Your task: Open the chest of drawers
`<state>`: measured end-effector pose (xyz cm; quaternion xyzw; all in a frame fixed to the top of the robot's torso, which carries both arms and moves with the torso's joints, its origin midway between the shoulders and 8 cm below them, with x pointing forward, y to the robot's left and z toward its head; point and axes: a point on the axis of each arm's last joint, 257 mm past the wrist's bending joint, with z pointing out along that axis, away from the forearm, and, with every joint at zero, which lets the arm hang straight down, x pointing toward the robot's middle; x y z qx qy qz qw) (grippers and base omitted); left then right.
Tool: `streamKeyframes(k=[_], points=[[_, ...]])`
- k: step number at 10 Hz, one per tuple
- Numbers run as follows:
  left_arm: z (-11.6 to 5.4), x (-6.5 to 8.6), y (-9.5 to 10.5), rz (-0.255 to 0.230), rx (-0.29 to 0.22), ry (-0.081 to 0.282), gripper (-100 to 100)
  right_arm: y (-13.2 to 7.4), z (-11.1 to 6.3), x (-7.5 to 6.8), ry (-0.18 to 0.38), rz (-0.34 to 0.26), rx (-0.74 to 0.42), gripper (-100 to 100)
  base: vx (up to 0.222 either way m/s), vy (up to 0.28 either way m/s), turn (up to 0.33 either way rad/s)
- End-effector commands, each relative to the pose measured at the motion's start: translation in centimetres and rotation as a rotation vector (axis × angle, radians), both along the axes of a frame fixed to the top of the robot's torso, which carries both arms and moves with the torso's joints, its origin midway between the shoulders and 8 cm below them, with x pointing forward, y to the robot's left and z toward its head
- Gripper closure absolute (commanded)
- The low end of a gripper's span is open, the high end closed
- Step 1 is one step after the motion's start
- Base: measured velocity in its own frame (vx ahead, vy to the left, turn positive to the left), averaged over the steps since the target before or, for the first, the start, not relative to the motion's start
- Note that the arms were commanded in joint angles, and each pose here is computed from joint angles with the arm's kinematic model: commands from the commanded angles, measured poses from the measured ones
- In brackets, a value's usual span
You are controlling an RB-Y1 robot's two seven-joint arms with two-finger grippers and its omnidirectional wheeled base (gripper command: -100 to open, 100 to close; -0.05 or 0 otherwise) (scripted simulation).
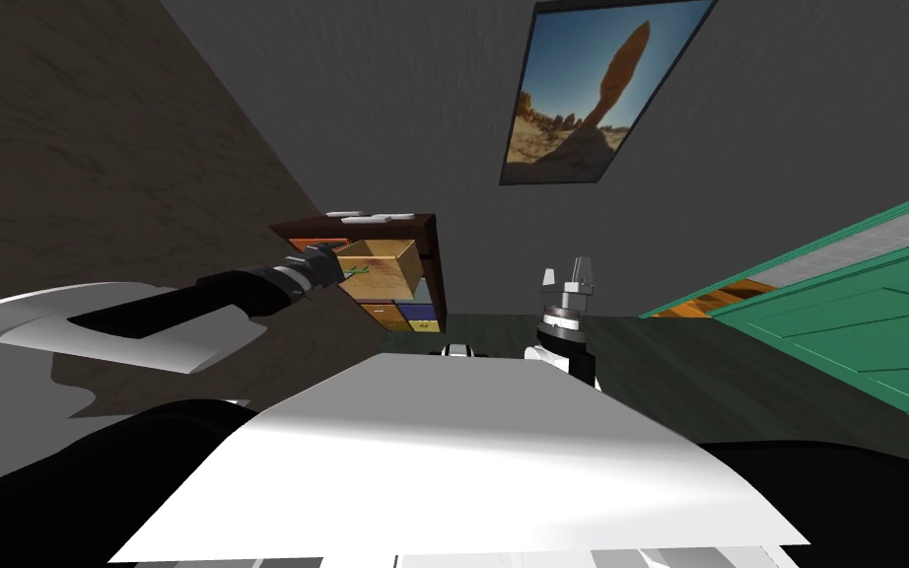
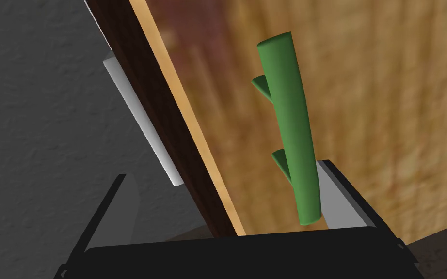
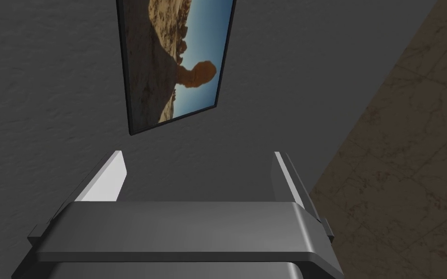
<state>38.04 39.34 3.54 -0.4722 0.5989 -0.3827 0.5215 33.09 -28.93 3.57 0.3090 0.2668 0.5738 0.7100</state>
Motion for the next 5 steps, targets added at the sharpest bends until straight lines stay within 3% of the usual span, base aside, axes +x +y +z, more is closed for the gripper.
streamKeyframes(k=[1,4,5], points=[[1.49,0.18,-1.07,-0.011,-0.001,0.000,-100,0.00,0.00,0.00,0.000,0.000,0.000,0,0.010,0.019,0.033],[2.44,0.24,-1.99,-0.021,-0.001,0.001,-100,0.00,0.00,0.00,0.000,0.000,0.000,0,0.006,0.014,0.023],[1.53,0.16,-1.82,-0.017,-0.007,0.017,-100,0.00,0.00,0.00,0.000,0.000,0.000,0,0.006,0.006,0.000]])
